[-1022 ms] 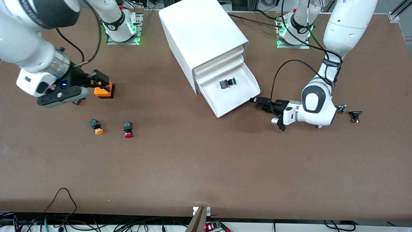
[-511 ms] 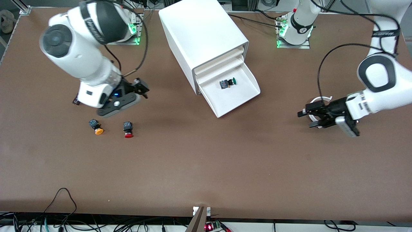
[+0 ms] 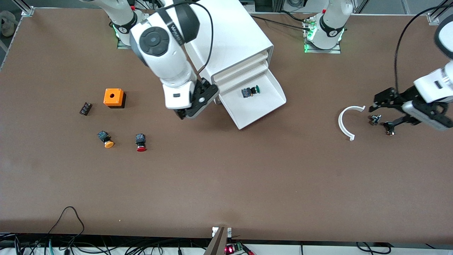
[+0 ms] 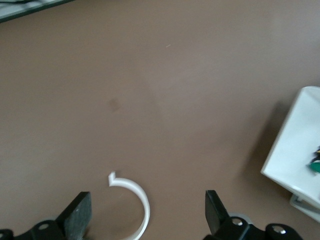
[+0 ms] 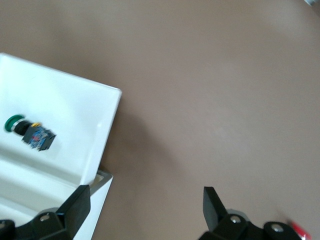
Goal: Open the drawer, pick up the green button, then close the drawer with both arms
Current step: 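Withdraw the left gripper while the right gripper reaches into the drawer, then lower the right gripper onto the green button and close on it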
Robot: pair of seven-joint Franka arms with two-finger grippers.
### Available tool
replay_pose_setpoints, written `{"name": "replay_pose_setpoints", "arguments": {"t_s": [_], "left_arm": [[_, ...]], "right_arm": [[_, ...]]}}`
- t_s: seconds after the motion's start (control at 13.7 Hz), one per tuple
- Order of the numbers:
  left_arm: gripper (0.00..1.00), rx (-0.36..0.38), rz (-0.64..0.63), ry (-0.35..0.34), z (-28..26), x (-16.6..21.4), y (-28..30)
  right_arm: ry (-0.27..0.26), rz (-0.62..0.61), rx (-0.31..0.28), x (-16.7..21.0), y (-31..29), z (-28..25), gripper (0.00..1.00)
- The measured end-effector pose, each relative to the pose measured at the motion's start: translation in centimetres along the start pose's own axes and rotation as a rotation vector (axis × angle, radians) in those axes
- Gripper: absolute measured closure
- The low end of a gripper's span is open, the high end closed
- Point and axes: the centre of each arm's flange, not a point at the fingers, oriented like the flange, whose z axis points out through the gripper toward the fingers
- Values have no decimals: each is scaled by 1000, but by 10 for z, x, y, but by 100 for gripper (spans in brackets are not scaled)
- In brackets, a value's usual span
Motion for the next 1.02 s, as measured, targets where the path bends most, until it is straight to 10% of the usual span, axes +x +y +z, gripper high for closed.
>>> {"name": "replay_pose_setpoints", "arguments": {"t_s": [0.37,1.02], "left_arm": [[0,114,-223,-111,-43,0,15],[0,147,-397,-110,-43,12,39]], "right_arm": [[-17,-409,86,30,-77,49,0],[-5,-648,136,52,-144,125,0]]}}
